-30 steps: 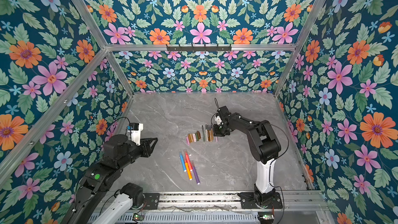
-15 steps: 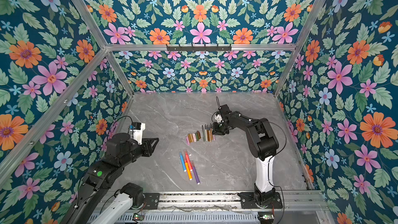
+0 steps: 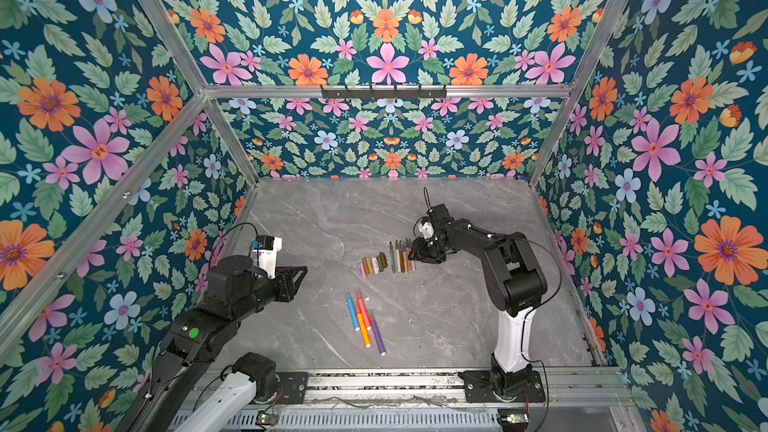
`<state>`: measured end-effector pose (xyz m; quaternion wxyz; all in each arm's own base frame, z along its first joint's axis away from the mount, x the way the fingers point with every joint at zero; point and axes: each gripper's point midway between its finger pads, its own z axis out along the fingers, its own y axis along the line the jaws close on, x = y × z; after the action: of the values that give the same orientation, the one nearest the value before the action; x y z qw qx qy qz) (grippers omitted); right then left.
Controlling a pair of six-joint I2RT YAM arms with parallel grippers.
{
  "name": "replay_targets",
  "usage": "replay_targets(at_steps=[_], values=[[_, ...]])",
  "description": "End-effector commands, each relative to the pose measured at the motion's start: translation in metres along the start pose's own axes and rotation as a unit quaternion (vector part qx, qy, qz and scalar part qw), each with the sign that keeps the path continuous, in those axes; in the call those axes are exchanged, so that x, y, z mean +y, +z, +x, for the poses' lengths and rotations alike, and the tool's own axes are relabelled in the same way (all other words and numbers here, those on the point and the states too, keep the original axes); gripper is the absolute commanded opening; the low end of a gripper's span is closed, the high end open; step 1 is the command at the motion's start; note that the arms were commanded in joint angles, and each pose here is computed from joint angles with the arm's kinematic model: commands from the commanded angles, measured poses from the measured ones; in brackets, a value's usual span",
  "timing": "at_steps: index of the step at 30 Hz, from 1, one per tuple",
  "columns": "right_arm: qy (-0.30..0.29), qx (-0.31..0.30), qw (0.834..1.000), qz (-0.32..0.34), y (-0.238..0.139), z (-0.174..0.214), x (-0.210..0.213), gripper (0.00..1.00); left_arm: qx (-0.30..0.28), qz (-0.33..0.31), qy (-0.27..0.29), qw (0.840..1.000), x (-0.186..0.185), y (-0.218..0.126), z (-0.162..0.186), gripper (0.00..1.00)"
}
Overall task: Open the pen caps
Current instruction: 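Carry the uncapped lilac pen to the pen row with the right gripper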
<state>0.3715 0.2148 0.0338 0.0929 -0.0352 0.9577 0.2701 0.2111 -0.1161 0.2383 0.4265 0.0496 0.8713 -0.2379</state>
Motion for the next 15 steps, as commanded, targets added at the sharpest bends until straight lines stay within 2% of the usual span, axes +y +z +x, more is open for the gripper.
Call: replay_targets(at_steps=[1, 6, 15], values=[[0.003, 0.018, 1.000, -0.011, 0.002, 0.011, 0.001, 0.59, -0.006, -0.001, 0.003, 1.000, 0.000, 0.000, -0.003, 0.31], [0.012, 0.033, 0.998, -0.044, 0.009, 0.018, 0.008, 0.60, -0.009, -0.004, 0.003, 1.000, 0.001, -0.001, -0.004, 0.31], [0.024, 0.044, 0.997, -0.058, 0.016, 0.021, 0.009, 0.61, -0.015, -0.006, 0.002, 1.000, 0.002, -0.003, -0.005, 0.31]])
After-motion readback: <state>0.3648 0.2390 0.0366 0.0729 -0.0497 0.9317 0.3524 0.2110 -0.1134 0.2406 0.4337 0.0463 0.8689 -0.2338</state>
